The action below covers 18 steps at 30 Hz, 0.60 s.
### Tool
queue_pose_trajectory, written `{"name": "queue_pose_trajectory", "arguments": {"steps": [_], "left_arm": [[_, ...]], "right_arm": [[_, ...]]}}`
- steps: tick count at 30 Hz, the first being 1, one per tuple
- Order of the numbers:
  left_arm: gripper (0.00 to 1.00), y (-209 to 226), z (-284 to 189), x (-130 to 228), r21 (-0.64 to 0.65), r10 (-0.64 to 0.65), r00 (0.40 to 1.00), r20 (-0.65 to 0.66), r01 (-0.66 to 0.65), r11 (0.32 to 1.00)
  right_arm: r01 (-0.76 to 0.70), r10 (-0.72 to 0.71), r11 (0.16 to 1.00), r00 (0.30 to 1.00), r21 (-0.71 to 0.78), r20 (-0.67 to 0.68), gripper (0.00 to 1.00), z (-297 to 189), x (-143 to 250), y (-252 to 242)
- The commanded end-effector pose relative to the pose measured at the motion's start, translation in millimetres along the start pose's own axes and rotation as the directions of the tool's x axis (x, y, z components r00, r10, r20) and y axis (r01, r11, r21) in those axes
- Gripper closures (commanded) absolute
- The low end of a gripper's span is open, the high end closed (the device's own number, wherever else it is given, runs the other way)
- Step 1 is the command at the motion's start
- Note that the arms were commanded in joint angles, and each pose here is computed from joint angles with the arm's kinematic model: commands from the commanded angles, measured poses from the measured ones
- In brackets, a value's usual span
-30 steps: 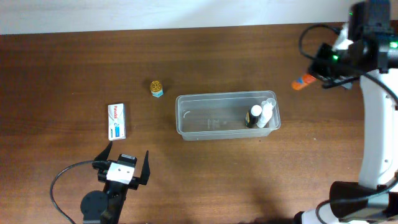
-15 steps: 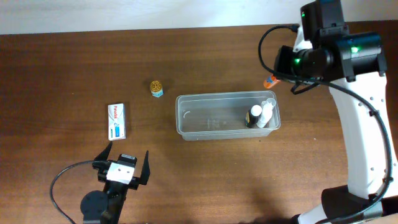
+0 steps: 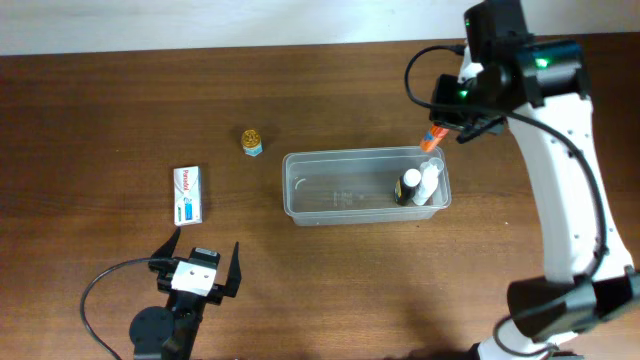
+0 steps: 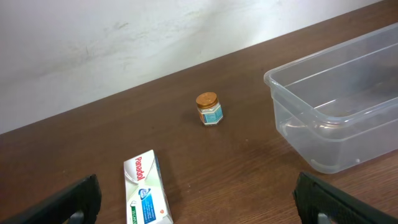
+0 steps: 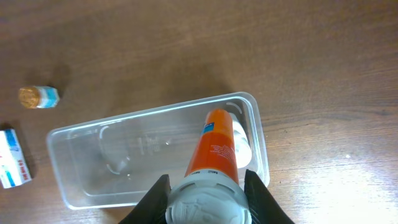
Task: Pack container
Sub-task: 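Lift the orange tube and carry it left over the container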
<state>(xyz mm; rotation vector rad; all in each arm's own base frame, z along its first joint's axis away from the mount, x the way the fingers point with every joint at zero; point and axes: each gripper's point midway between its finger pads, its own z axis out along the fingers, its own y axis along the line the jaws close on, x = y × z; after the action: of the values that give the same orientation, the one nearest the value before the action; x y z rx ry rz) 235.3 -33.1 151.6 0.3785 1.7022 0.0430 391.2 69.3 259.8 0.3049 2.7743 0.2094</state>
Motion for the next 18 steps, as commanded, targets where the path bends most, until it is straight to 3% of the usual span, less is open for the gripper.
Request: {"name": "queue_pose_trajectory", "arguments": {"steps": [1, 18], "left_arm": [[0.00, -0.1, 0.0, 0.8, 0.001, 0.015, 1.000, 0.002, -0.015, 1.000], [0.01, -0.1, 0.0, 0.7, 0.001, 0.015, 1.000, 0.003, -0.015, 1.000]], "right_arm": [[0.012, -0.012, 1.000, 1.000, -0.009, -0.025, 0.75, 10.6, -1.3, 5.7], [0.006, -0.005, 1.000, 0.994, 0.011, -0.107, 0.75, 45.0, 0.6, 5.0]]}}
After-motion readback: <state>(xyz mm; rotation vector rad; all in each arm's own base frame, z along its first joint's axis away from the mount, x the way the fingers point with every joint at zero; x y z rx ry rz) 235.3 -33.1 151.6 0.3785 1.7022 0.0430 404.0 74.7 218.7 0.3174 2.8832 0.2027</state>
